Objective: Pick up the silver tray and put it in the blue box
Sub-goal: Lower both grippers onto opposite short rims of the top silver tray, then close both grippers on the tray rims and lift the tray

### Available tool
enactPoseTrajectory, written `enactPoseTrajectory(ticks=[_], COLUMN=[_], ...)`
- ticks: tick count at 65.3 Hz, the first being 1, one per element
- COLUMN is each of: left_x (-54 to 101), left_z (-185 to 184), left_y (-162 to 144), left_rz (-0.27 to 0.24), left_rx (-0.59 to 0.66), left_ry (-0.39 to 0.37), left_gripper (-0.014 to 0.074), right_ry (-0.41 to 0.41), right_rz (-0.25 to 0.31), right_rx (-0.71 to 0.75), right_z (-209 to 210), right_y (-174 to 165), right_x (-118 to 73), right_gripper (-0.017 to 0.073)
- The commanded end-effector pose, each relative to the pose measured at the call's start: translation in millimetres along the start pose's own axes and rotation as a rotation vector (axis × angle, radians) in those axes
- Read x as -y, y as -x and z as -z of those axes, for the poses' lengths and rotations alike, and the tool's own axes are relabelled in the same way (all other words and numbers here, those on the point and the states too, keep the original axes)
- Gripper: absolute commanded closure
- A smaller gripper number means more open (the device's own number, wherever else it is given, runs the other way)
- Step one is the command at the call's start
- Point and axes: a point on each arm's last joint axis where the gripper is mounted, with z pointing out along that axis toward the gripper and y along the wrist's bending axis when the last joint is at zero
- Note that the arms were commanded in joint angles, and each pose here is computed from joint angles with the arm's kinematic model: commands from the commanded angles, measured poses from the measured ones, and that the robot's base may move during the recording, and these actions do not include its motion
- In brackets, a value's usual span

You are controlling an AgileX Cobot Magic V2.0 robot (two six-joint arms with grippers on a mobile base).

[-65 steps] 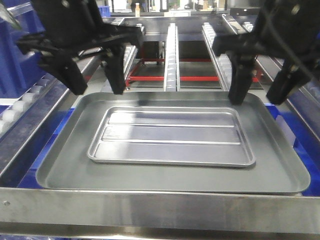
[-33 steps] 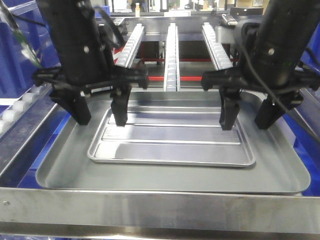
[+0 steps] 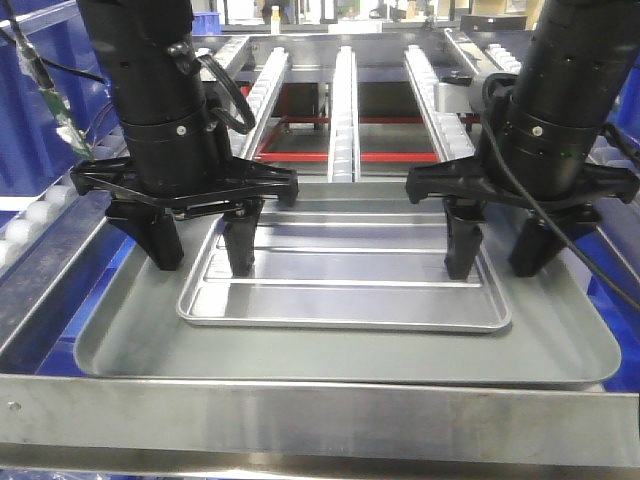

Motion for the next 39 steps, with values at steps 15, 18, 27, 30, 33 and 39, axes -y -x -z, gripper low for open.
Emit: enactPoseTrajectory(ticks=[15,18,27,30,33,39], left_x=[0.6,0.6,0.2,-1.0,-1.3,-2.4], left_z=[20,20,20,22,26,40], left_y=[11,11,11,12,12,14], left_rz=[0.013,0.013,0.038,0.047,0.052,0.054], left_rx=[0.085,0.085,0.084,0.080,0.082,0.089], left_ry=[-0.028,-0.028,-0.028,-0.026,-0.026,-0.023], left_gripper=[0.0539,0.0633,0.0690,0.0694,0.0694,0.0694], right_ry=[0.020,0.020,0.016,0.012,0.008,-0.002], right_rz=[0.005,0.004,0.004,0.004,0.004,0.013], right_rx=[0.091,0.089,0.079,0.068,0.056,0.059], right_z=[18,18,20,23,28,48], right_y=[13,13,12,13,13,17], right_x=[-0.7,-0.7,-0.5,-0.5,-0.5,-1.0], right_gripper=[0.0507,0.0503,0.0503,0.0503,0.0503,0.0503])
